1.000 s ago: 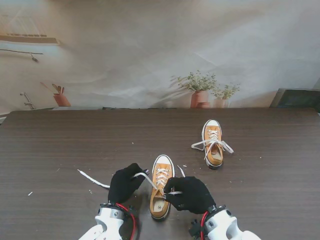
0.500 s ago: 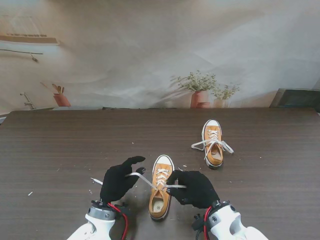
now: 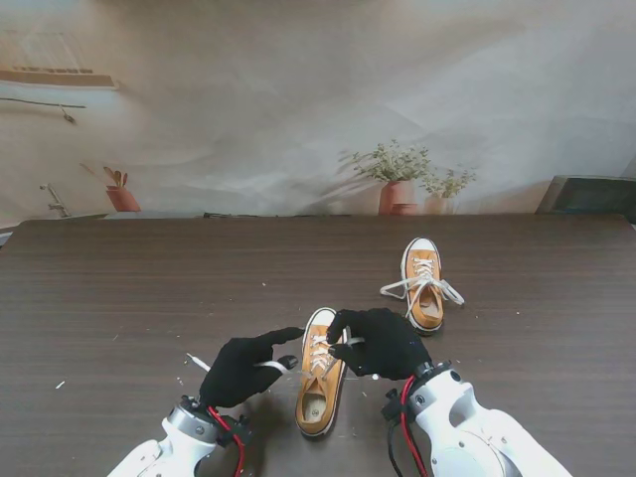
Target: Tie the shoelaces into a bow on the shoes
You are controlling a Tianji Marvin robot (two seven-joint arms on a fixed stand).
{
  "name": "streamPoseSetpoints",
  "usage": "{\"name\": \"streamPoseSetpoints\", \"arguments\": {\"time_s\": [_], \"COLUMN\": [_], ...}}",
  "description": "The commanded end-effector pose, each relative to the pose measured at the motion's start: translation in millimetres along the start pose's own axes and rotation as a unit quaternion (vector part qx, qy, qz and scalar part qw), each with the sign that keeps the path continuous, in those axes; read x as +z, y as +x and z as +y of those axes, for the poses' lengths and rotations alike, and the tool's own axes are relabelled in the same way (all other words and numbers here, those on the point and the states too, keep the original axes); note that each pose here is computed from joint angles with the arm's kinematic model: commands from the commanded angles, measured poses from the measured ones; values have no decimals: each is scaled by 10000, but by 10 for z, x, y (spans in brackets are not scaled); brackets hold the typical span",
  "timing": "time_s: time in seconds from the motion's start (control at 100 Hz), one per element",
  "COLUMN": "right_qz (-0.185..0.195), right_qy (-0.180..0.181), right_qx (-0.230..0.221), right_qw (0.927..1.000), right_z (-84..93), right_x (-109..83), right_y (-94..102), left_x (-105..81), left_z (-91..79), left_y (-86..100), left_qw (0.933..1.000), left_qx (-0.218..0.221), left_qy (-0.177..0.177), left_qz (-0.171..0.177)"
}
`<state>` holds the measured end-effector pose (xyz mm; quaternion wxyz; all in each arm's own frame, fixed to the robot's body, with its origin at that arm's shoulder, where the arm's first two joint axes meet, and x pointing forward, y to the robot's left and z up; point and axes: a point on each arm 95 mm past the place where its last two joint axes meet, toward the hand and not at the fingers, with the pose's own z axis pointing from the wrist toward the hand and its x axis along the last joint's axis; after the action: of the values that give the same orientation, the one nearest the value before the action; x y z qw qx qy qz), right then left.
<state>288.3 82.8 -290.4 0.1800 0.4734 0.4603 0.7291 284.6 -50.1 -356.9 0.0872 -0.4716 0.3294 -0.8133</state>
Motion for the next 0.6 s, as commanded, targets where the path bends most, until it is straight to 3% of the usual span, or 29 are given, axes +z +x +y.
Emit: {"name": "streamPoseSetpoints", "arguments": {"time_s": [0.0,0.33,0.59], "right_qz": [66,274,463], "right_qy": [125,214,212], "right_qx": [-54,-205,-215], "right_qw": [9999,9992,9985], "right_z": [-3,-2,-12], "right_x": [20,66,70], "right_y": [-3,53,150], "left_x": [-2,103,208], "left_z": [15,177,368], "left_y": [11,103,182], "left_qw": [9998,9972,9960], "left_qx": [-63,-420,-589], "left_qy": [-196,-614,-674], "left_qz": [49,88,-51]}}
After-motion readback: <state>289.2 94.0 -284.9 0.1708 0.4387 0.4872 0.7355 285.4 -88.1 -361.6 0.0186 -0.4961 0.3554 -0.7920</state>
